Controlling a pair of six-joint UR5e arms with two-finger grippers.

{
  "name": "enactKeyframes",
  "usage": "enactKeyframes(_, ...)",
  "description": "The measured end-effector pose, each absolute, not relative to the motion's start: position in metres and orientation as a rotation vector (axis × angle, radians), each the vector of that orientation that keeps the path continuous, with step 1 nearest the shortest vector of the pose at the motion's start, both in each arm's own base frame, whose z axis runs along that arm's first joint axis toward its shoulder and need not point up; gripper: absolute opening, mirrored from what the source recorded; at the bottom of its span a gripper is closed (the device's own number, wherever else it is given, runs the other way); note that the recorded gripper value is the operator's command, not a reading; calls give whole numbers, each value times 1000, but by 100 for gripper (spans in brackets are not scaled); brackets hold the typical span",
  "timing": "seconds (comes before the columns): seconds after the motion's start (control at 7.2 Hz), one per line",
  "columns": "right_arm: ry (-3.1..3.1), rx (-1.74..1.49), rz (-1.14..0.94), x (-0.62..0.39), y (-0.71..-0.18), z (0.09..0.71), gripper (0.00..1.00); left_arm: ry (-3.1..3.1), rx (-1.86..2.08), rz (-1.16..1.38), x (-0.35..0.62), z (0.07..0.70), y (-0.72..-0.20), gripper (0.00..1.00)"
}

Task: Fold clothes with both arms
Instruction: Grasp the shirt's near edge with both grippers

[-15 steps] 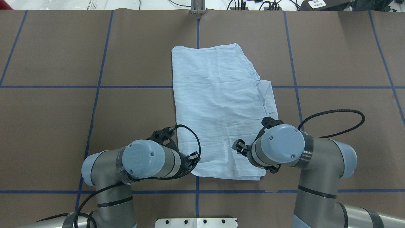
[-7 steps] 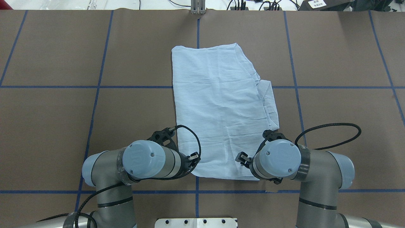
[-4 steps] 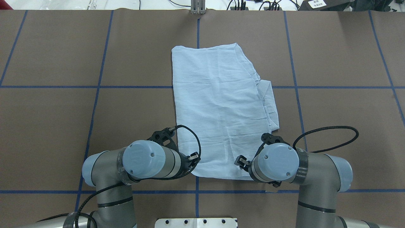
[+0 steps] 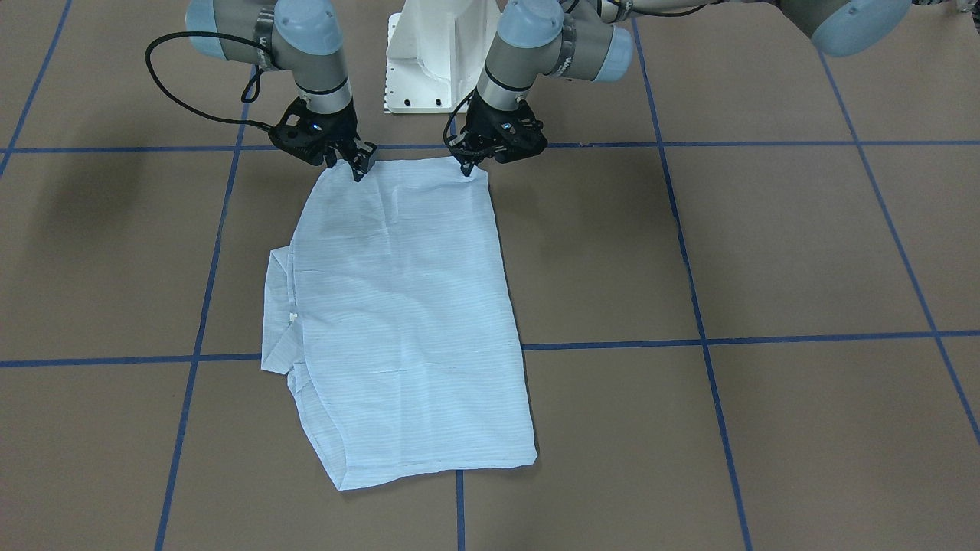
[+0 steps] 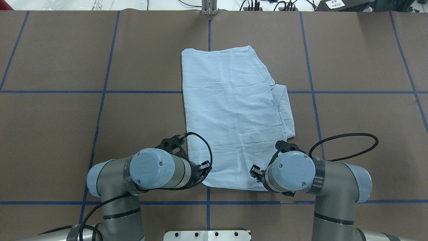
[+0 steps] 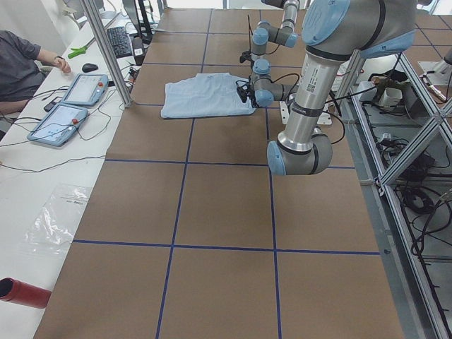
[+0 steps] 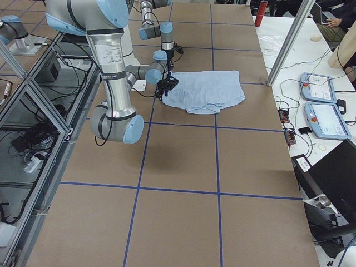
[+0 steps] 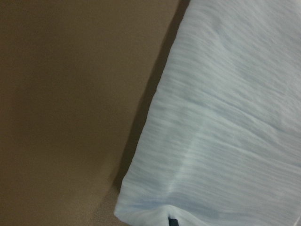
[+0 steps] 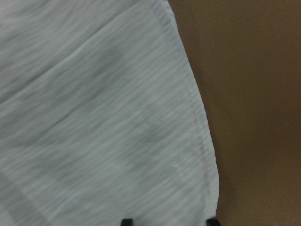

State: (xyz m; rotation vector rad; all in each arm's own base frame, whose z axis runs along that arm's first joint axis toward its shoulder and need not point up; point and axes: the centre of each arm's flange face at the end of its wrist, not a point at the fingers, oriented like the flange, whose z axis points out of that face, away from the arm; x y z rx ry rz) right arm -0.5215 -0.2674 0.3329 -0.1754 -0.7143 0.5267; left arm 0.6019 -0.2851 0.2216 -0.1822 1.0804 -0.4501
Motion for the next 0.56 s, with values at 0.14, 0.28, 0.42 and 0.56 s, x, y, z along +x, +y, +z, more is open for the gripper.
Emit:
enactKeyframes(0.14,-714,-175,527,-521,-268,333,40,1080,-182,-450,602,222,-285,0)
enactKeyframes(0.28,-714,-175,528,-521,-268,333,50,1079,-182,-450,602,222,-285,0)
enactKeyframes(0.42,-714,-174,529,-521,-269,333,79,1079,-182,-450,602,222,-285,0)
enactKeyframes(0.56,-715,-174,530,-520,-269,333,90,1079,-182,-450,602,222,-285,0)
